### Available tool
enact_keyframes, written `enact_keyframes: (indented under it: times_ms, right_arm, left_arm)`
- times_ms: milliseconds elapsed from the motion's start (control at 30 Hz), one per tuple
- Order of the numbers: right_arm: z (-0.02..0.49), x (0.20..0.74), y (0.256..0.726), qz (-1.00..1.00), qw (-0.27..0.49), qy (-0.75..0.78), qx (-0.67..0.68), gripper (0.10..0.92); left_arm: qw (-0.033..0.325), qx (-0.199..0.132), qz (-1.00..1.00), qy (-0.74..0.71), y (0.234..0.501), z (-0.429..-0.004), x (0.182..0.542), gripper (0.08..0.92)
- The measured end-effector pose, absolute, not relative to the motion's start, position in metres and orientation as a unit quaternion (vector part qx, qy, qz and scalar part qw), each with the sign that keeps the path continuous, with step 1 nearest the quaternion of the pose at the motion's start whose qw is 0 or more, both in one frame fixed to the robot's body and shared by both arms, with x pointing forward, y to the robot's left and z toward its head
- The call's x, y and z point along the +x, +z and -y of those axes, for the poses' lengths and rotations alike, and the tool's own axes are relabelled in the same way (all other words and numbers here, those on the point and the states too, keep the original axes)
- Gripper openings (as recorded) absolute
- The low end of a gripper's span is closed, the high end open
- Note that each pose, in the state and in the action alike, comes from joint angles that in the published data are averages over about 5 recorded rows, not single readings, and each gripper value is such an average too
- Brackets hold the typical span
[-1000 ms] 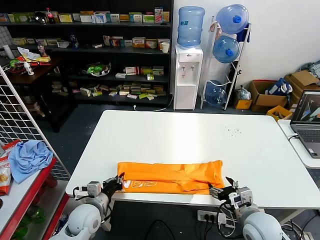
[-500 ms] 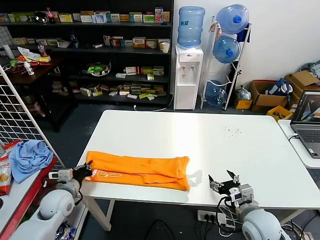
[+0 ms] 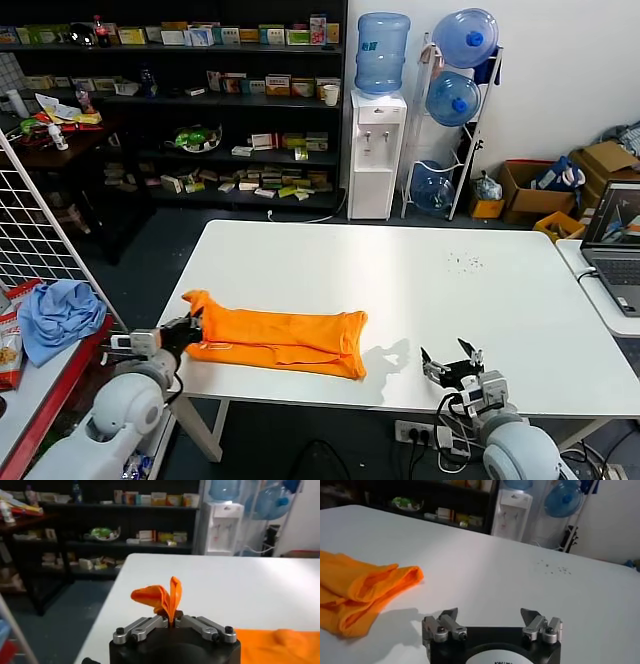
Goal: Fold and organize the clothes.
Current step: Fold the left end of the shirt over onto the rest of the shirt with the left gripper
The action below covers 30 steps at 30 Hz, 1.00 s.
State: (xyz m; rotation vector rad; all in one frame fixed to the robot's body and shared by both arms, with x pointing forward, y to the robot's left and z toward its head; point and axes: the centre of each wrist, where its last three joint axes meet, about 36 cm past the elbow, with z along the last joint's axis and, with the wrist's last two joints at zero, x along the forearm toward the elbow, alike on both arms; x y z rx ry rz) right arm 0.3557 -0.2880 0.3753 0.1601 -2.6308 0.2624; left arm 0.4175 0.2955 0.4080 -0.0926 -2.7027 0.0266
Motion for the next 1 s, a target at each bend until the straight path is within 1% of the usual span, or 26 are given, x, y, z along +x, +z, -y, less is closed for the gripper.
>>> enact_keyframes:
  times_ms: [433,733,833,1000]
  right_arm:
    - [0.288,0.359,0.366,0.965,0.240,0.096,0.041,0.823]
    - [0.286,0.362,0.362,0.966,0.240,0.093,0.038,0.823]
    - [0.284,0.364,0.360,0.965,0.241,0.091,0.038,0.823]
    - [0.281,0.368,0.360,0.965,0.242,0.090,0.040,0.823]
  left_arm:
    - [0.222,-0.122,0.965,0.071,0.405,-0.190,0.410,0.126]
    - [0.223,-0.169,0.955,0.101,0.402,-0.133,0.414,0.131]
    - [0.223,-0.186,0.950,0.113,0.402,-0.117,0.411,0.179]
    - [0.228,-0.209,0.942,0.130,0.397,-0.096,0.405,0.322]
